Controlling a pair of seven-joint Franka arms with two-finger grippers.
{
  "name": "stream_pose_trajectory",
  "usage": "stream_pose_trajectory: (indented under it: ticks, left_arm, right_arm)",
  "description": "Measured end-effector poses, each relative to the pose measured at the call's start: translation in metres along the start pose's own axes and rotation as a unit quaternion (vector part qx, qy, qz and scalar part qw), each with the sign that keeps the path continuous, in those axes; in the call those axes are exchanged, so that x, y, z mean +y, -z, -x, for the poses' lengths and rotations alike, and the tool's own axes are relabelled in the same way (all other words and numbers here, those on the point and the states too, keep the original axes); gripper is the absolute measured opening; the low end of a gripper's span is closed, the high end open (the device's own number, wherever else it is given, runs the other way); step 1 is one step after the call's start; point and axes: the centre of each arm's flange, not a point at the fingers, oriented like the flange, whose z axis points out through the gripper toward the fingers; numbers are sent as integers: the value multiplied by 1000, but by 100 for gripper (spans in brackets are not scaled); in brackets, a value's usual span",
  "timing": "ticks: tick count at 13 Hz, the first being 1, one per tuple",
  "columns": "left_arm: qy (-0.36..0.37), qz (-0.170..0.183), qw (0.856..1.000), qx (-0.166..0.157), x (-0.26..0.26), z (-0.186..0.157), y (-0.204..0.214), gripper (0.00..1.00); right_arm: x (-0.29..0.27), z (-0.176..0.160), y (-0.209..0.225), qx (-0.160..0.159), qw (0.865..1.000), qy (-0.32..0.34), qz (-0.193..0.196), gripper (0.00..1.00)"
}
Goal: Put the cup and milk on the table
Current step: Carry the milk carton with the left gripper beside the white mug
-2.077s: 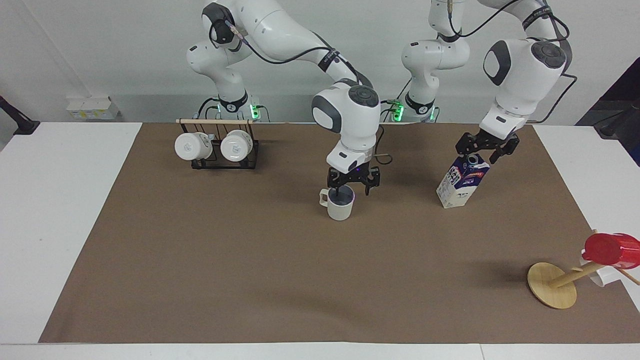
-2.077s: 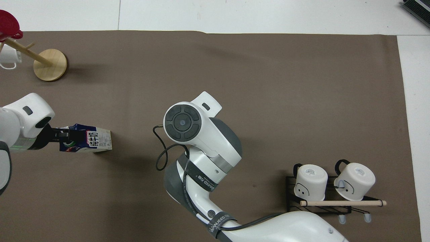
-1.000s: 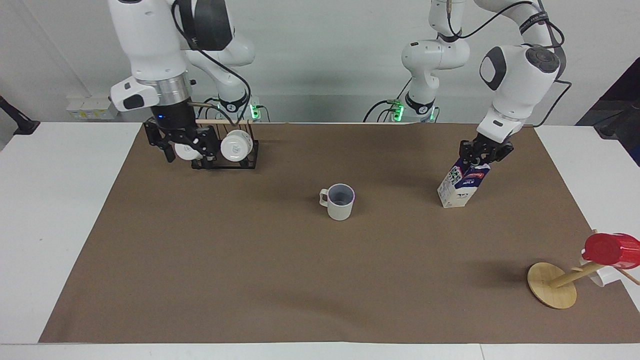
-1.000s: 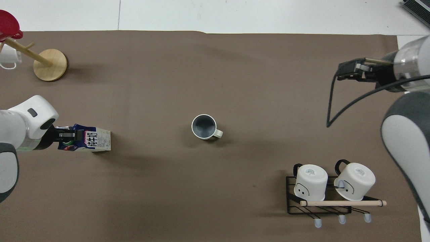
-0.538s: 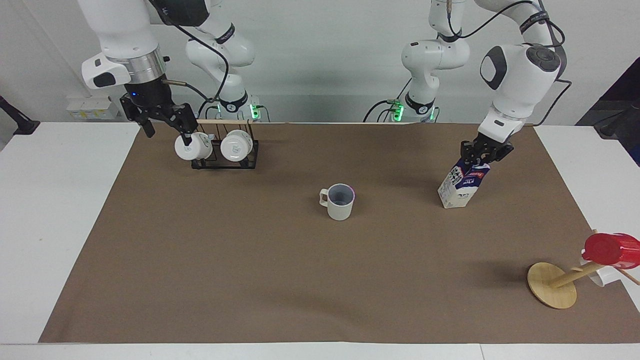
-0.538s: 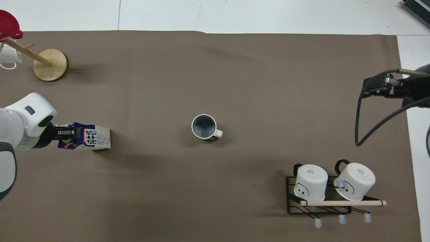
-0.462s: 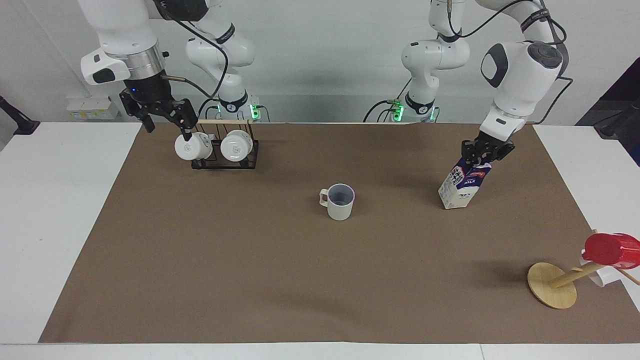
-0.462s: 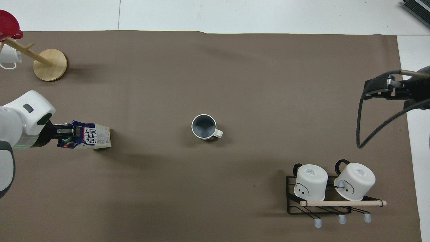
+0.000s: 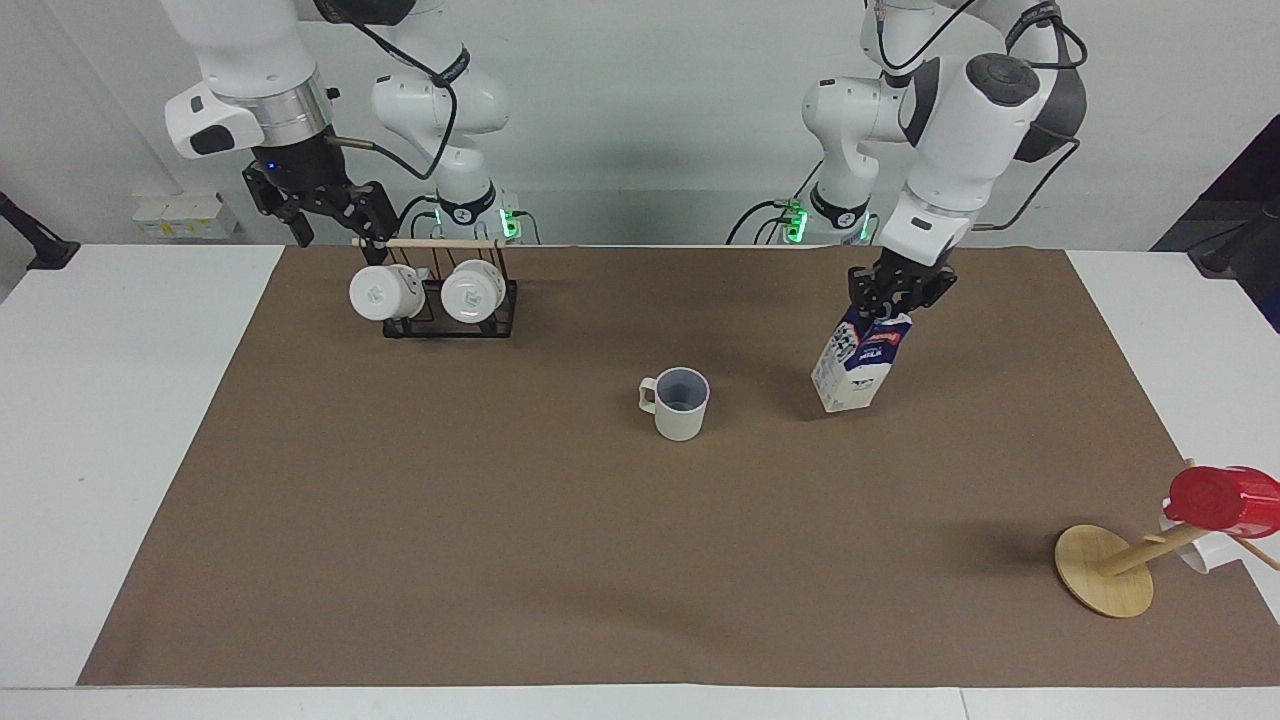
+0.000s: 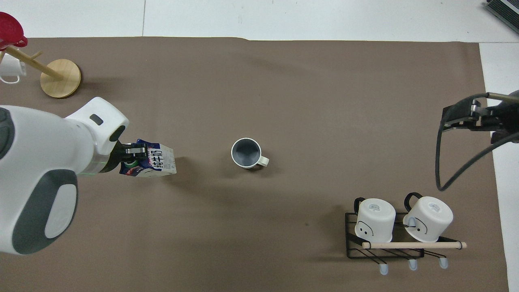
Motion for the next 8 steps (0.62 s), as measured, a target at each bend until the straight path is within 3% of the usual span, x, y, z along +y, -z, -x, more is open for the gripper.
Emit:
stream_pose_trajectory:
  ticks: [8]
  left_arm:
    - [14, 0, 1000, -2, 60, 0, -37, 44]
  right_arm:
    - [0, 1, 1, 0, 1000, 0, -4, 100]
